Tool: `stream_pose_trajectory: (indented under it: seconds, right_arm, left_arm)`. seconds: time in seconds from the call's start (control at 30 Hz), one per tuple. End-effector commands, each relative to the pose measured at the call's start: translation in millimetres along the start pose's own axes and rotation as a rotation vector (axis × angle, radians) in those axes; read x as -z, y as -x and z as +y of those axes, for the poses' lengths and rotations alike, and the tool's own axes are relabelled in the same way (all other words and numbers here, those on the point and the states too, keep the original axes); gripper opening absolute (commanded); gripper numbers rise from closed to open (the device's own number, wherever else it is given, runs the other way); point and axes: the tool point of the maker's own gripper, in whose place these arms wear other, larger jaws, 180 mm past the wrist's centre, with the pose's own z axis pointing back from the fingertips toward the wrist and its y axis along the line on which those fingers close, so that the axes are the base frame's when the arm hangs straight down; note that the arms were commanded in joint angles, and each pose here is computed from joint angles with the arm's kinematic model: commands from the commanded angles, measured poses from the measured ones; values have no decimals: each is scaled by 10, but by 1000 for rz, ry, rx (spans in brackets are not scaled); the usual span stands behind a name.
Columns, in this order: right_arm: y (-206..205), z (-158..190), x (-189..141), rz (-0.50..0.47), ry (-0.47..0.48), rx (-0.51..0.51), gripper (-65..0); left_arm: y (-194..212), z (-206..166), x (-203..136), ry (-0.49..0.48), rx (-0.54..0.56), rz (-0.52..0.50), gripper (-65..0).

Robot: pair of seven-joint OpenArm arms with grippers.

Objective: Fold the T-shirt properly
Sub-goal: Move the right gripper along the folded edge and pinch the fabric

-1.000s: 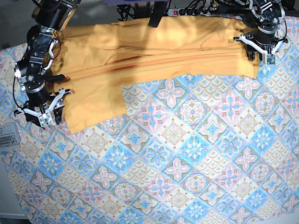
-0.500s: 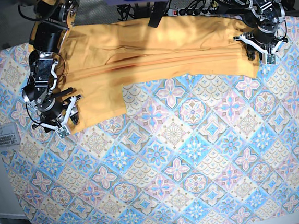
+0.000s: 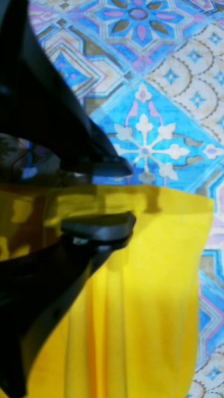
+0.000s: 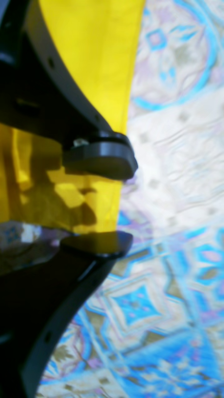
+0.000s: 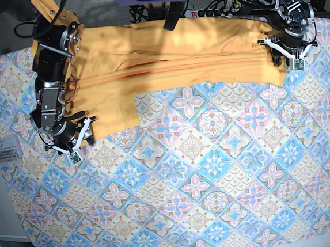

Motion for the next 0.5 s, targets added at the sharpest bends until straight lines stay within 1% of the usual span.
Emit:
stream_pose_trajectory:
  seconds: [0.0,0.03,0.13,0.33,0.4,0.47]
  right_arm:
    - [-144,-189,-33,-41,30,-4,-350]
    - [-88,-195,-30,-32,25,1,-350]
    - [-114,-166,7,-57,9,16,-350]
    - [102,-62,43,-13,-24,41,-356]
    - [224,-23,14,6,-26,39,-380]
    - [260,-32,-19,9,-18,30,-458]
  left_arm:
    - [97,55,-49,-11,25,42,-432]
    - [93,57,-46,-12,27,42,-432]
    - [91,56,-46,-11,26,41,-432]
    - [93,57,-46,-12,27,42,-432]
    - [93,57,-46,-12,27,42,-432]
    - [93,57,-46,-12,27,42,-432]
